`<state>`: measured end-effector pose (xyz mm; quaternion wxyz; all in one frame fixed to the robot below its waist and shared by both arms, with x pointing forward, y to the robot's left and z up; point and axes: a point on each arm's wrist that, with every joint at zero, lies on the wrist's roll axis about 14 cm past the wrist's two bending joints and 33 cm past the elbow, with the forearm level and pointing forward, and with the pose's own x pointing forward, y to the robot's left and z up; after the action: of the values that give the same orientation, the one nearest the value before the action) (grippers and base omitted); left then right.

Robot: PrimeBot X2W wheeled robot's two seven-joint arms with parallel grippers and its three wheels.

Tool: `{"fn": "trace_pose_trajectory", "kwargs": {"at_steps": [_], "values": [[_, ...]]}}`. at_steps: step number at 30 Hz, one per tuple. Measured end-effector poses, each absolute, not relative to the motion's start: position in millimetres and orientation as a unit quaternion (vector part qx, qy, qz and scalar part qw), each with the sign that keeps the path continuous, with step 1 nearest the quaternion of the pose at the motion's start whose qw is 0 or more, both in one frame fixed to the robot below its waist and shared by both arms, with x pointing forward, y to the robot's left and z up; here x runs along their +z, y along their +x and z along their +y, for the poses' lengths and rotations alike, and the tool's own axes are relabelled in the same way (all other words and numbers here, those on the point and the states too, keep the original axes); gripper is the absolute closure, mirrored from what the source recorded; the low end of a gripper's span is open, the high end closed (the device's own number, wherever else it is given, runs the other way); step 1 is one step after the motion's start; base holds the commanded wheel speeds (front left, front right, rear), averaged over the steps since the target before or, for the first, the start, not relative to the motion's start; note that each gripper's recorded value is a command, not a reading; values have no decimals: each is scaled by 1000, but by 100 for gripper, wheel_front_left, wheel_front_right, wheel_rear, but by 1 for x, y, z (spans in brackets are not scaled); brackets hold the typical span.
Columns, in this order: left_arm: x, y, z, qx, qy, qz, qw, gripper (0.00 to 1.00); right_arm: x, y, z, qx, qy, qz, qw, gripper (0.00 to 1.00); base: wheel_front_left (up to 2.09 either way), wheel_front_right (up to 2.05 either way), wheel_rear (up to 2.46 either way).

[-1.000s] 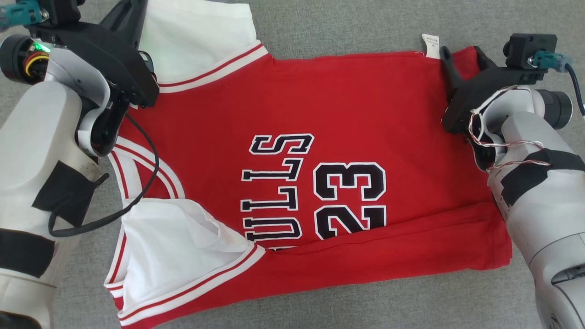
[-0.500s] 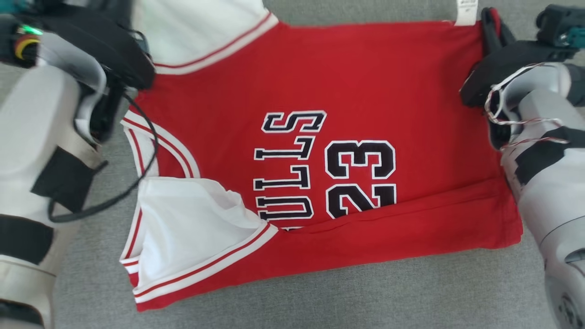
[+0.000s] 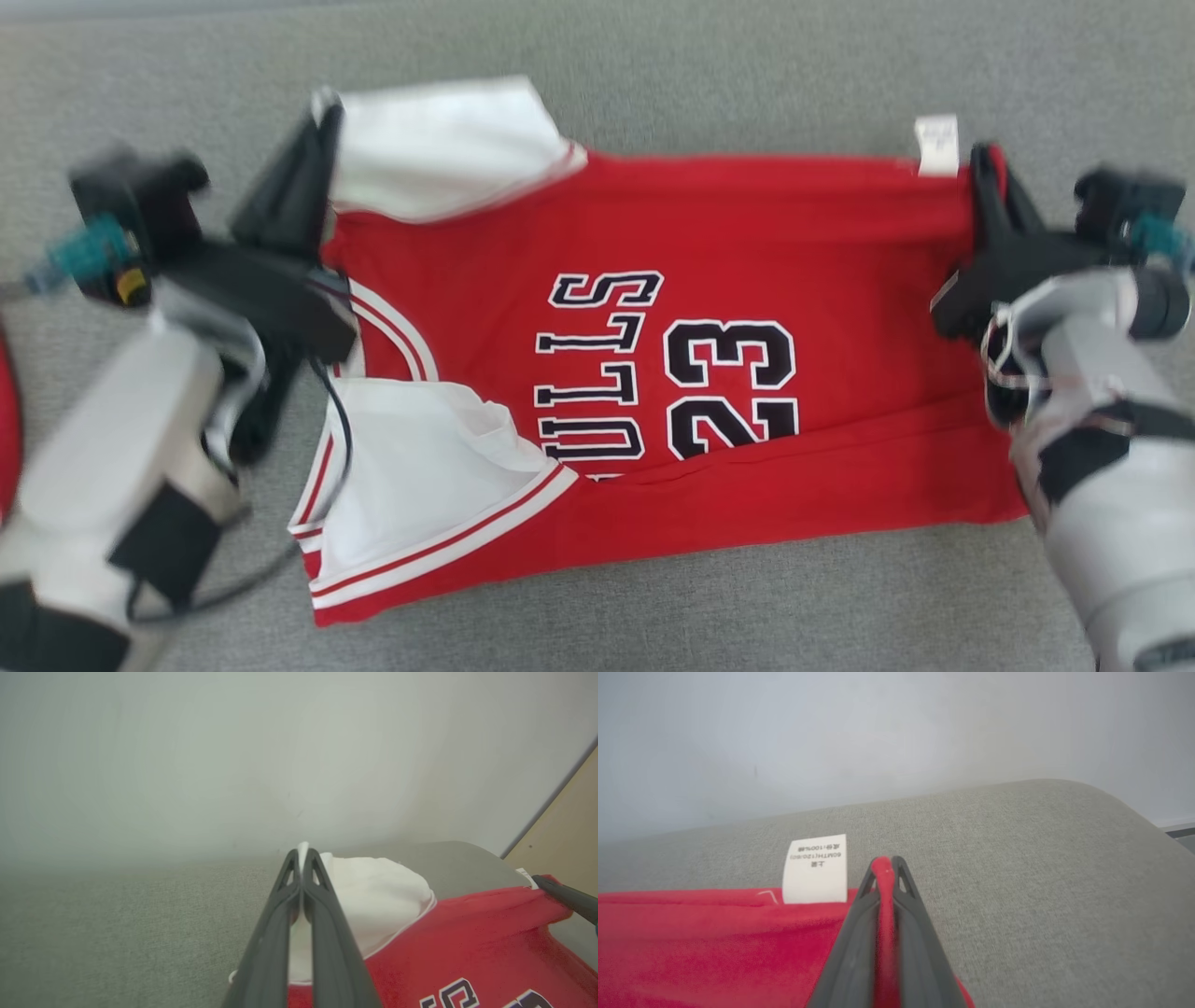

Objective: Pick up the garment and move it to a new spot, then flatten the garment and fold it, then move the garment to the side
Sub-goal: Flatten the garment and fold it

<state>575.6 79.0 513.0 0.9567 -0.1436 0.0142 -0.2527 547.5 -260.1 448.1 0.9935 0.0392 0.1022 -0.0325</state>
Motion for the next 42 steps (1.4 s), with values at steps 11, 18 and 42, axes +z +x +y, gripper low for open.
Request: {"fn": "trace_pose_trajectory", "kwargs": {"at_steps": [11,18,42], "values": [[496,500,79,-237,-155,19,959,100,450,504,-251,-33,87,63,994,100,0,0,0],[469,462,87,-202,-180,50,961,100,439,477,-246,-37,106,70,991,100,0,0,0],[474,426,125,-126,-133,20,983,0,454,439,-254,-54,120,53,990,0,0,0,0]]}}
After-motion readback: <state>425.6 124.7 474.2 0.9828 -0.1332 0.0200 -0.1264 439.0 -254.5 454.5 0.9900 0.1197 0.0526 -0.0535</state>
